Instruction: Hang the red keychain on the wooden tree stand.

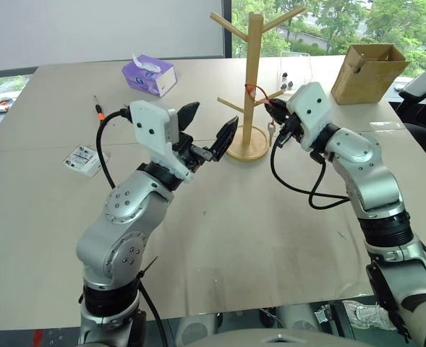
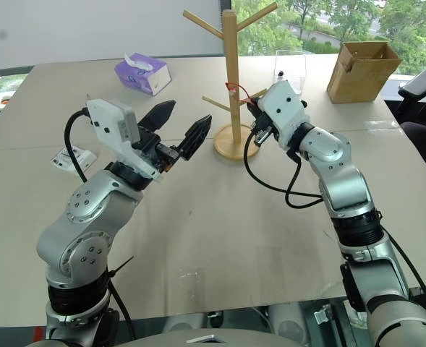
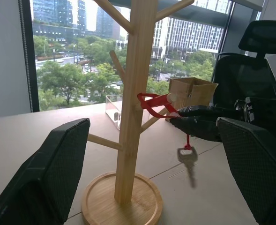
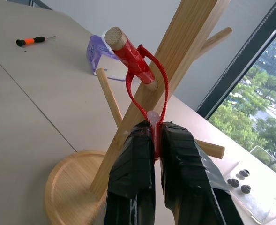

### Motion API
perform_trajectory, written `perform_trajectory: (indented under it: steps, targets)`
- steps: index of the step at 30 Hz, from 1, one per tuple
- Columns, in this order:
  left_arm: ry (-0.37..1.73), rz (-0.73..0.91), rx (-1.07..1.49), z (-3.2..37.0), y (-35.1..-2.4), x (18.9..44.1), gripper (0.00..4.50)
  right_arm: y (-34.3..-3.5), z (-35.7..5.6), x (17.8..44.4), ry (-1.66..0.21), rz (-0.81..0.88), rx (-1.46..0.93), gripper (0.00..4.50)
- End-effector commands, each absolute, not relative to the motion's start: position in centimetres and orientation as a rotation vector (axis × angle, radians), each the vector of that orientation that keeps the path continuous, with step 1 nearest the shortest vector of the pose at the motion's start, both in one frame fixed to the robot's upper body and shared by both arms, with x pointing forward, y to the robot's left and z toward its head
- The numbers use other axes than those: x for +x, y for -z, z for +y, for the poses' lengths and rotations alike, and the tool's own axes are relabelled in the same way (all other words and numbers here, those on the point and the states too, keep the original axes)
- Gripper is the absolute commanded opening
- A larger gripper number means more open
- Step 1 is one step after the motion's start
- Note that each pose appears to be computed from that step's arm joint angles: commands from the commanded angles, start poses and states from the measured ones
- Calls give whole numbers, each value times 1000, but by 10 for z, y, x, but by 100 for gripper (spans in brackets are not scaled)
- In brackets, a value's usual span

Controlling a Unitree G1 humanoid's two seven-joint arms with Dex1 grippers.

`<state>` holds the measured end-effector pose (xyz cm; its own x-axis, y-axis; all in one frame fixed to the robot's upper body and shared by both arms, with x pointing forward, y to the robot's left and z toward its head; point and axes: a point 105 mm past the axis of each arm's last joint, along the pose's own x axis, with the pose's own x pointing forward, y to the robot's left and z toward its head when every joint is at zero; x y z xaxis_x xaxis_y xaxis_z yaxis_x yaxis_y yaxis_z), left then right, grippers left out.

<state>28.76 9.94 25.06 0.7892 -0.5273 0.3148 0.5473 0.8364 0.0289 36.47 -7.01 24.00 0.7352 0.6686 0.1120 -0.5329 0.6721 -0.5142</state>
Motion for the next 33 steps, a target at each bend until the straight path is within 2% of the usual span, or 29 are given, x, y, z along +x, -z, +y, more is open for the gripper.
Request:
perform_trajectory:
  steps: [1,2,8,12,15,20,24,28,33]
  targets:
    - [593,-383,-63,97,-265,278,450,-262,-72,362,-668,-382,-459,86]
    - [592,-382,-65,97,-265,278,450,-262,-72,362,-668,-381,-453,118]
    - [589,-377,-70,96,-264,279,450,-264,-76,360,-667,-390,-395,404]
    - [552,-352,-62,101,-256,284,450,-255,-95,360,-612,-367,-286,404]
    - [296,-222,-46,138,-214,309,450,-215,-144,369,-418,-280,-195,404]
    - [51,-205,-18,175,-183,323,450,-166,-191,376,-205,-154,-37,404]
    - [-50,-158,31,191,-149,330,450,-137,-224,375,-82,-106,-13,404]
    - [-75,-143,30,199,-126,330,450,-125,-232,373,-68,-112,-17,404]
    - [-115,-141,25,212,-115,330,450,-117,-231,371,-77,-109,-11,404]
